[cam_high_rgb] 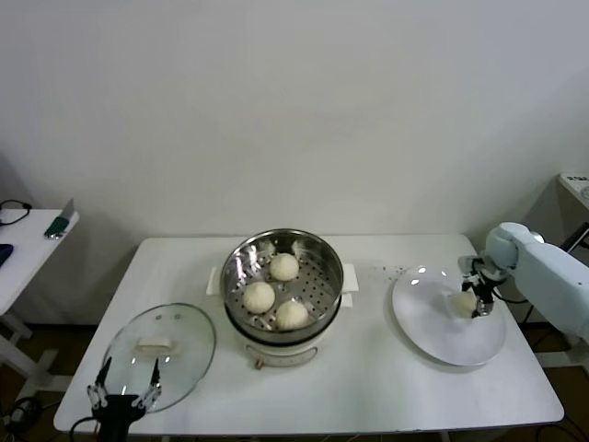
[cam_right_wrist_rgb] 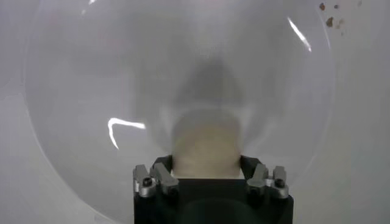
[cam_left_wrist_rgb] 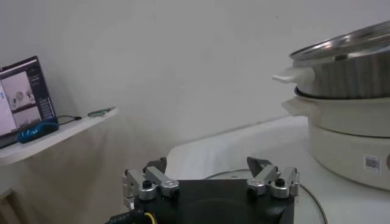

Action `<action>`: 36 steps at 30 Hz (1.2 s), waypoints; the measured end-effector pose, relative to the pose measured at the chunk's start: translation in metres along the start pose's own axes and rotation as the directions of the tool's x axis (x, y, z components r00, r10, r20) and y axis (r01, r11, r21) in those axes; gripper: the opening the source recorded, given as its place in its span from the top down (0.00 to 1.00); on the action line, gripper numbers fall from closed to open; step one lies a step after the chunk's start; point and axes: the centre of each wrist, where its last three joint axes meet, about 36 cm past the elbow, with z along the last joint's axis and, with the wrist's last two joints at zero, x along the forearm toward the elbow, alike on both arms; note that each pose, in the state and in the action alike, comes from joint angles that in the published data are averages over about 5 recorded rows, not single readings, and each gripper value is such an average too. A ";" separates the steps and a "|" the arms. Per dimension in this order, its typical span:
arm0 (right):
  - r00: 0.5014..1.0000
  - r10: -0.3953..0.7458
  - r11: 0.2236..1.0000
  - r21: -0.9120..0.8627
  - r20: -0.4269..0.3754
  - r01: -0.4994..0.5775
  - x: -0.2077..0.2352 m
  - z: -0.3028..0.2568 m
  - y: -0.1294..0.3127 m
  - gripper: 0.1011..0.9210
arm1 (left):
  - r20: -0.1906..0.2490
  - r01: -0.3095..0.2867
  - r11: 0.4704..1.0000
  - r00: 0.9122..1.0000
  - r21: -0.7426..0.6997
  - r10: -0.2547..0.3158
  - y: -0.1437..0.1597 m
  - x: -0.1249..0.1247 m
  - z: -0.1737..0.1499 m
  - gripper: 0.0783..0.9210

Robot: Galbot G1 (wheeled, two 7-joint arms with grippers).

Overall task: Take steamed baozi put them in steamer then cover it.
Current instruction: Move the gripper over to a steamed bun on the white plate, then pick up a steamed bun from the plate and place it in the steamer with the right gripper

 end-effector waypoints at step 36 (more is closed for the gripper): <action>0.906 0.156 0.986 -0.014 0.393 -0.164 0.278 -0.207 -0.059 0.28 | 0.087 -0.088 0.996 0.993 0.014 0.086 -0.018 -0.003 -0.033 0.12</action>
